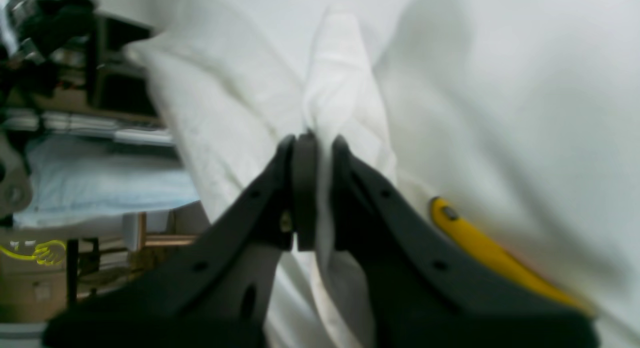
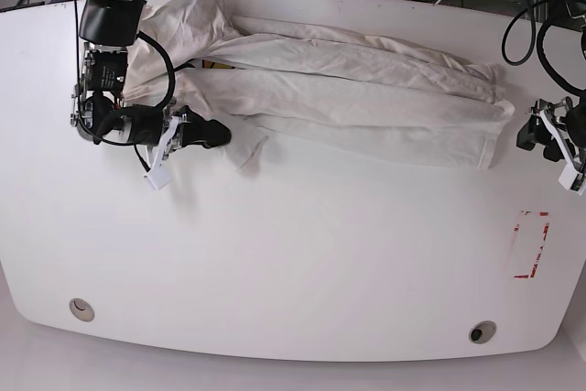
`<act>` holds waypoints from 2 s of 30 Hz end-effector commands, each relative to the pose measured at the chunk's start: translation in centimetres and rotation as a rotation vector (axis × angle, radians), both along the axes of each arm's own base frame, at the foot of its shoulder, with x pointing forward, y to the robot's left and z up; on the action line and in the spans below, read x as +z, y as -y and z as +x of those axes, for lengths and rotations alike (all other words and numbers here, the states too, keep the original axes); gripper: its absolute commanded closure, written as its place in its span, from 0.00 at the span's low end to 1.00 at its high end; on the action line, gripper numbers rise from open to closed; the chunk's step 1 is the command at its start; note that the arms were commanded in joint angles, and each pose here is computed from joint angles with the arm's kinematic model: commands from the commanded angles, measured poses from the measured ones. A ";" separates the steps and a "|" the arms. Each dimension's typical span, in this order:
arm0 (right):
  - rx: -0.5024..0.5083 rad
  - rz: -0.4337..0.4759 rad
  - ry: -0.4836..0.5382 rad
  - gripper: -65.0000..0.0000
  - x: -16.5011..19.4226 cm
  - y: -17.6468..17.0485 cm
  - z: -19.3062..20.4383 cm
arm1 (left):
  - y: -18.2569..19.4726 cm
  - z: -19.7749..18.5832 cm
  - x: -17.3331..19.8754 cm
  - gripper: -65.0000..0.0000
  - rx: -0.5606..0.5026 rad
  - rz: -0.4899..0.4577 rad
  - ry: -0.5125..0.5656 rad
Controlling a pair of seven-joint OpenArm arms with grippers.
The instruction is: Layout the t-shirt on the table in an organized manner, then fold the t-shirt properly
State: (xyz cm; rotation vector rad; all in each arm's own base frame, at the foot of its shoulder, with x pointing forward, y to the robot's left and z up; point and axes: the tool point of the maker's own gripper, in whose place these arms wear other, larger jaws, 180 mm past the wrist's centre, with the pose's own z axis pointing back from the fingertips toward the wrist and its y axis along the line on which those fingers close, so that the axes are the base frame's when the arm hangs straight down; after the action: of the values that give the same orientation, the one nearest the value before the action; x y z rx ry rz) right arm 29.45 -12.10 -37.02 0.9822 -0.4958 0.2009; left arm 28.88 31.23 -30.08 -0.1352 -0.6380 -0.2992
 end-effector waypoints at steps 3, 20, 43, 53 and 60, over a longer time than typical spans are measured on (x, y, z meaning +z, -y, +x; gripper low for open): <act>0.098 0.069 0.107 0.93 4.0 -1.3 -0.8 | -0.4 0.6 0.7 0.46 -0.018 0.054 0.015; 0.290 -0.073 0.056 0.93 3.1 -0.3 -8.5 | 0.2 -0.2 -2.2 0.46 -0.013 0.118 -0.052; 0.373 -0.150 -0.037 0.00 2.1 1.4 -14.1 | 1.2 -0.2 -2.6 0.46 -0.015 0.092 -0.049; 0.378 -0.248 0.025 0.00 3.8 4.0 -12.6 | 5.6 0.3 -2.3 0.46 -0.064 0.024 0.016; 0.201 -0.234 0.155 0.17 6.4 5.7 -8.6 | 10.9 0.8 -1.1 0.46 -0.140 -0.041 0.092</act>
State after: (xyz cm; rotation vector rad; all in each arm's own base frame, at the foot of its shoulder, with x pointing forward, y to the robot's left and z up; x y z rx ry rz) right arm 19.13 -17.24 -32.49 0.7930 -0.4023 0.5276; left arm 28.84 20.60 -32.73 -0.2176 -0.6671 -0.4232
